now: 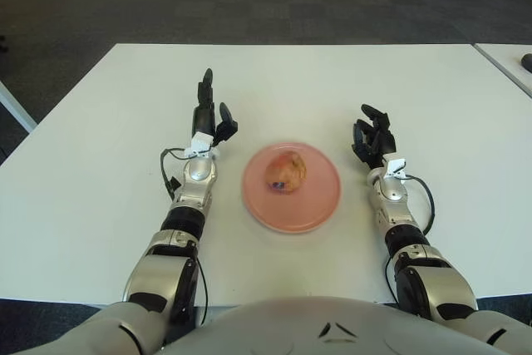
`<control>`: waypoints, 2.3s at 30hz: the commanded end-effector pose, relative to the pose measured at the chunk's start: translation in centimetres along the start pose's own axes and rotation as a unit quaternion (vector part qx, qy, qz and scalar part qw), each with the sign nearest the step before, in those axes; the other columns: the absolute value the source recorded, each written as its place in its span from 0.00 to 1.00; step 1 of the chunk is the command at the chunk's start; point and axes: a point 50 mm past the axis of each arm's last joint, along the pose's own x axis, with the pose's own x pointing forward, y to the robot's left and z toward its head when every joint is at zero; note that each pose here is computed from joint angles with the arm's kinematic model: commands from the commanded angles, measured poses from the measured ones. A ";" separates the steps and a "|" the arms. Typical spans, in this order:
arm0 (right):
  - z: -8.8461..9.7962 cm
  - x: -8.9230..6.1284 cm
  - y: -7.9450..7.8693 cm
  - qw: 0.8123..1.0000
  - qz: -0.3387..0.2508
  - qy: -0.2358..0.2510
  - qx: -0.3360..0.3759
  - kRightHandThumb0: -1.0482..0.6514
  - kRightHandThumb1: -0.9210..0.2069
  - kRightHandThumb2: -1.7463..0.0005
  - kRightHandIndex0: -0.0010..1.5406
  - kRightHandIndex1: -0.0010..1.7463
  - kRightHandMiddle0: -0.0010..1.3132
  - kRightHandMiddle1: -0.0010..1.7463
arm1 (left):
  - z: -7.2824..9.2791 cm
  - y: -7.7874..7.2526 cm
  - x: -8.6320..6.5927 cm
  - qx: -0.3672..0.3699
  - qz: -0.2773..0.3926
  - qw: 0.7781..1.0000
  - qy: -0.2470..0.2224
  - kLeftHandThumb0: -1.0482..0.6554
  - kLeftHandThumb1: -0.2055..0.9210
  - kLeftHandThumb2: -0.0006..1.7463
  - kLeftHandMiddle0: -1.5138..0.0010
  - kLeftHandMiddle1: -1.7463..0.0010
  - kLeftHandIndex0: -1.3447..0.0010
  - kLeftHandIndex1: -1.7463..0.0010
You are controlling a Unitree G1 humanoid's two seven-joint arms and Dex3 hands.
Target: Put the apple into the plate.
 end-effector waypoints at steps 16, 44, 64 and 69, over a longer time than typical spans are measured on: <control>-3.3 -2.3 -0.2 0.997 -0.007 0.082 0.003 0.26 0.00 0.65 0.10 0.38 0.00 0.42 | -2.2 1.5 -1.4 0.053 -0.039 0.996 0.066 0.11 1.00 0.56 0.94 0.98 1.00 0.89; -3.1 -2.5 -0.3 0.997 -0.007 0.075 0.000 0.24 0.00 0.65 0.10 0.39 0.00 0.44 | -3.5 0.9 -1.7 -0.014 -0.046 0.986 0.157 0.10 1.00 0.59 0.91 0.97 1.00 0.77; -3.0 -2.5 -0.4 0.997 -0.009 0.077 -0.008 0.24 0.00 0.66 0.09 0.38 0.00 0.44 | -4.3 1.0 -2.2 -0.022 -0.016 0.984 0.177 0.11 1.00 0.58 0.90 0.97 1.00 0.75; -2.9 -2.5 -0.5 0.997 -0.010 0.077 -0.007 0.24 0.00 0.66 0.09 0.38 0.00 0.43 | -4.4 0.9 -2.2 -0.021 -0.009 0.984 0.179 0.11 1.00 0.58 0.90 0.97 1.00 0.75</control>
